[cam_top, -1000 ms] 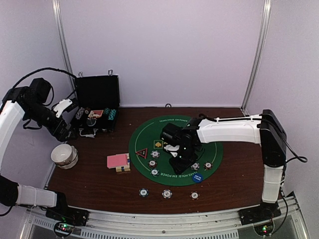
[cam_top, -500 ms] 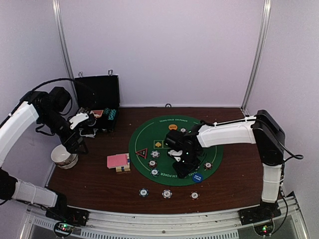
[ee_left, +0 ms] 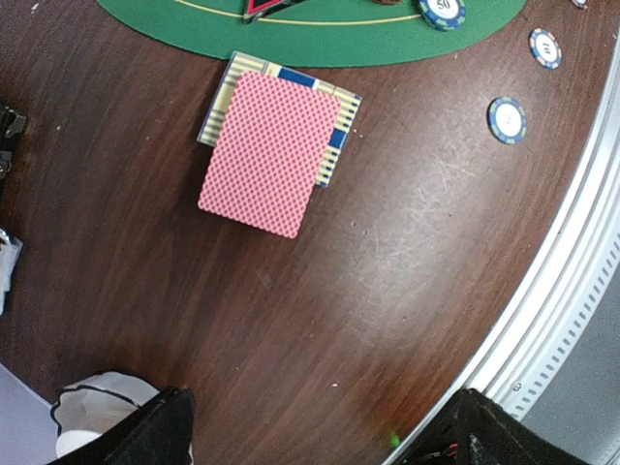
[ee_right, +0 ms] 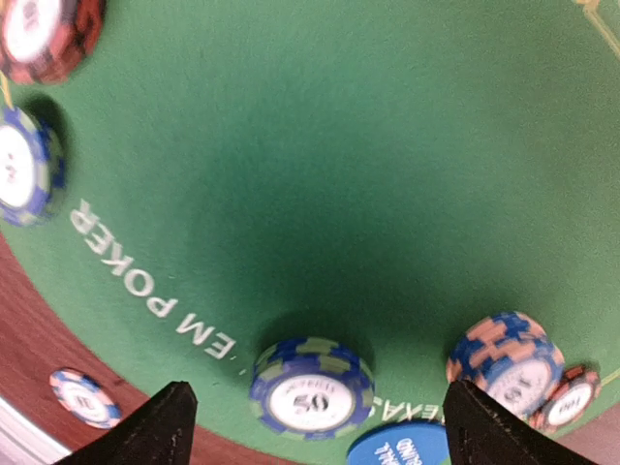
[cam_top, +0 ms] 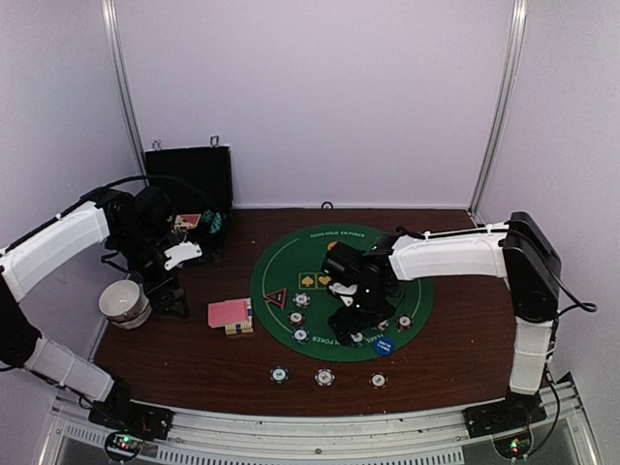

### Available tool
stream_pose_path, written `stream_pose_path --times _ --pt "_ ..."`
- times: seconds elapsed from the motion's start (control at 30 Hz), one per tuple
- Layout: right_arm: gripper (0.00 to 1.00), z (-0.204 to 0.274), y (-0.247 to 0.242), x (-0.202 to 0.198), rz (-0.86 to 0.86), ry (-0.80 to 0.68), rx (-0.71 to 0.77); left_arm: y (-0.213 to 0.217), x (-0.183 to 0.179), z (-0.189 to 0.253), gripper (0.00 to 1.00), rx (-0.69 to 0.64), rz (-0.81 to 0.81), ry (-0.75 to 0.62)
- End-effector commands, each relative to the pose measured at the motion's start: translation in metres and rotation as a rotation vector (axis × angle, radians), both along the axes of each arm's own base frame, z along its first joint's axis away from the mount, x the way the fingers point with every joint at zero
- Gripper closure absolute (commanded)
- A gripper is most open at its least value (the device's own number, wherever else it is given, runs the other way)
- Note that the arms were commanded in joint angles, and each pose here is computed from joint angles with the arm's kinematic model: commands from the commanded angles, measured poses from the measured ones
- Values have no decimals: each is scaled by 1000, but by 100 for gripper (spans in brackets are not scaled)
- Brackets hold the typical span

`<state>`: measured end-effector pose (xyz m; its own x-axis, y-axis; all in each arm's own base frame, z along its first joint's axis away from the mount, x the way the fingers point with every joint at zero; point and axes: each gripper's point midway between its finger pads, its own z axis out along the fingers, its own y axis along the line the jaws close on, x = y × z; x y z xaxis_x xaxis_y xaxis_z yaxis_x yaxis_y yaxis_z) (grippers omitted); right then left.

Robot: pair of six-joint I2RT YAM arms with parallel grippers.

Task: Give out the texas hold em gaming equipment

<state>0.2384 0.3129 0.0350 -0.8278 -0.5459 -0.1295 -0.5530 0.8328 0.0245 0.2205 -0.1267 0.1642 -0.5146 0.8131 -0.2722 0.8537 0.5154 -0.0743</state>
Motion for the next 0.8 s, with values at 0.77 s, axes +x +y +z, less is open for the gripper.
stream_pose_path --times 0.77 --pt "0 154 20 21 -209 -258 439 -45 49 -95 2 163 -351 -82"
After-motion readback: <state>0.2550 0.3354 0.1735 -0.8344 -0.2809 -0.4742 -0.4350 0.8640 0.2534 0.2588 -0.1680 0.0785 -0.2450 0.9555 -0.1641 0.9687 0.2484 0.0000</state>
